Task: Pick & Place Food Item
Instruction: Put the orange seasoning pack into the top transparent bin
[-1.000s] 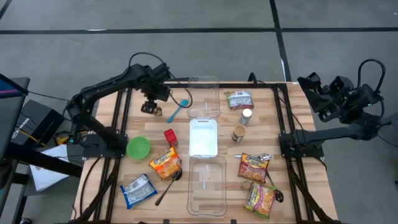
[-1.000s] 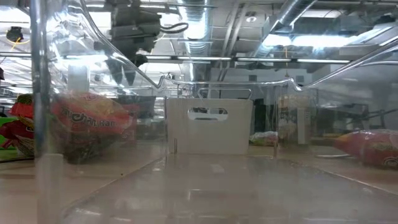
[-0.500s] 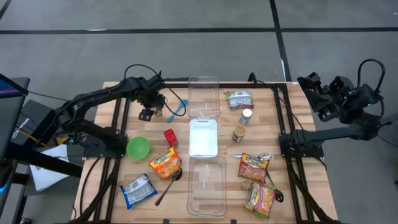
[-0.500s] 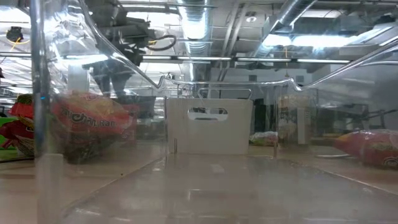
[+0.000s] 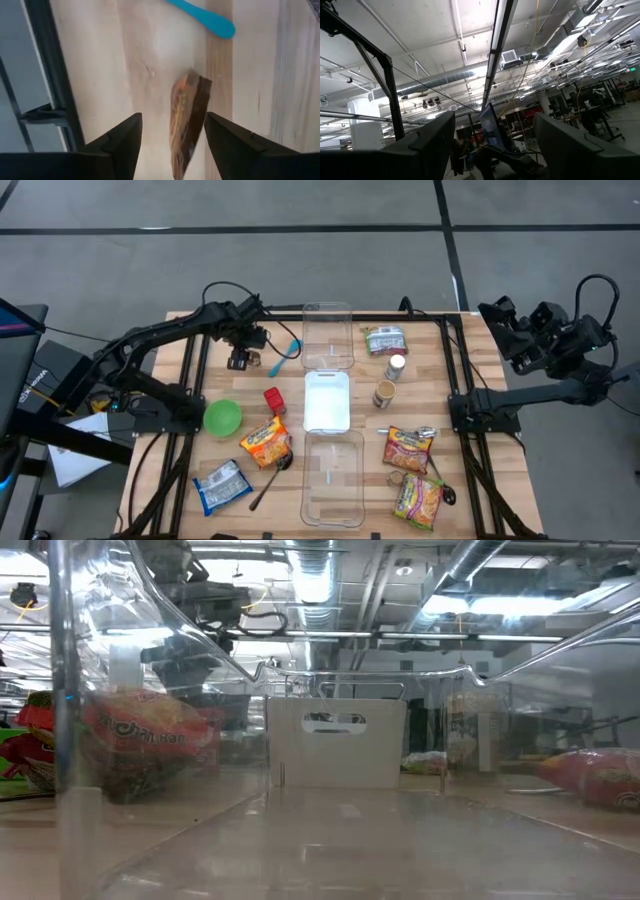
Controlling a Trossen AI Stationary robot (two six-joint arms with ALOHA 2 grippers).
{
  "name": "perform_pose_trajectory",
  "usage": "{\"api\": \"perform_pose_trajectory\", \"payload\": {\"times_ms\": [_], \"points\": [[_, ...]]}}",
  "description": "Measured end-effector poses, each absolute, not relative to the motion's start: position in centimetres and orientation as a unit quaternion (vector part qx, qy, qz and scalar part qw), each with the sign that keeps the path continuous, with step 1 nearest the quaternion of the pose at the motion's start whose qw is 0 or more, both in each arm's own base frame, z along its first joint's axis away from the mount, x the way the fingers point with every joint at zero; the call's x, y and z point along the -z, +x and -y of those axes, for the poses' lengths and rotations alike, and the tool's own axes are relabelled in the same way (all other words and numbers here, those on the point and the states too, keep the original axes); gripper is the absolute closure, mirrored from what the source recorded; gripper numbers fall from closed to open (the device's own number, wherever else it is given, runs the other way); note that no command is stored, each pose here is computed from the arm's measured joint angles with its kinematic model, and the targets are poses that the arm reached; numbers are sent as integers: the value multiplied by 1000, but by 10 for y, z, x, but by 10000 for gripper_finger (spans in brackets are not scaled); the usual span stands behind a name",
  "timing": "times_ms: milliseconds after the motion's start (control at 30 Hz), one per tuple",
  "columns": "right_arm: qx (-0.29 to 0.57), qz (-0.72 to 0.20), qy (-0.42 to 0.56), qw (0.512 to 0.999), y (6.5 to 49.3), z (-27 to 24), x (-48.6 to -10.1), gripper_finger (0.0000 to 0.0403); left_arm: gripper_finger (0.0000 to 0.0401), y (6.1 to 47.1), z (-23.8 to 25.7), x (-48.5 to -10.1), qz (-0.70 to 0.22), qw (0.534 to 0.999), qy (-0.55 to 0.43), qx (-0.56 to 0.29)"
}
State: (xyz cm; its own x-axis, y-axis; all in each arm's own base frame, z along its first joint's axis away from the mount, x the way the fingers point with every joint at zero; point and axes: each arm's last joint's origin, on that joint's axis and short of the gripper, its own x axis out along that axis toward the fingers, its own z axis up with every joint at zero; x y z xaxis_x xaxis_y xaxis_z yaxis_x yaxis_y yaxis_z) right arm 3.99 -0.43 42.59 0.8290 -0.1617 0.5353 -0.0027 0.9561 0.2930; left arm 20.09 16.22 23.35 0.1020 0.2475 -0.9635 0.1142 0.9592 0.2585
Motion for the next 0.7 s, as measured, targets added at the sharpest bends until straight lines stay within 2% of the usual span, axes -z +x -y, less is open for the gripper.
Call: {"api": "perform_pose_trajectory", "payload": {"times_ms": [100, 200, 267, 367, 400, 567, 700], "points": [[42, 289, 142, 946, 40, 4, -426, 140, 211, 203, -164, -226, -679, 722, 127, -37], [41, 289, 147, 945, 40, 4, -426, 140, 247, 206, -165, -220, -686, 717, 117, -36], [39, 287, 153, 945, 40, 4, -425, 140, 289, 207, -166, -218, -688, 717, 106, -42], [39, 283, 154, 946, 41, 4, -425, 140, 372, 207, -167, -218, -694, 711, 97, -68], [39, 283, 155, 946, 41, 4, -425, 140, 385, 207, -167, -218, -695, 708, 91, -81], [38, 284, 158, 945, 41, 4, -425, 140, 399, 207, -164, -237, -678, 722, 93, -106], [37, 284, 162, 944, 41, 4, -425, 140, 400, 216, -159, -271, -643, 747, 121, -117]]}}
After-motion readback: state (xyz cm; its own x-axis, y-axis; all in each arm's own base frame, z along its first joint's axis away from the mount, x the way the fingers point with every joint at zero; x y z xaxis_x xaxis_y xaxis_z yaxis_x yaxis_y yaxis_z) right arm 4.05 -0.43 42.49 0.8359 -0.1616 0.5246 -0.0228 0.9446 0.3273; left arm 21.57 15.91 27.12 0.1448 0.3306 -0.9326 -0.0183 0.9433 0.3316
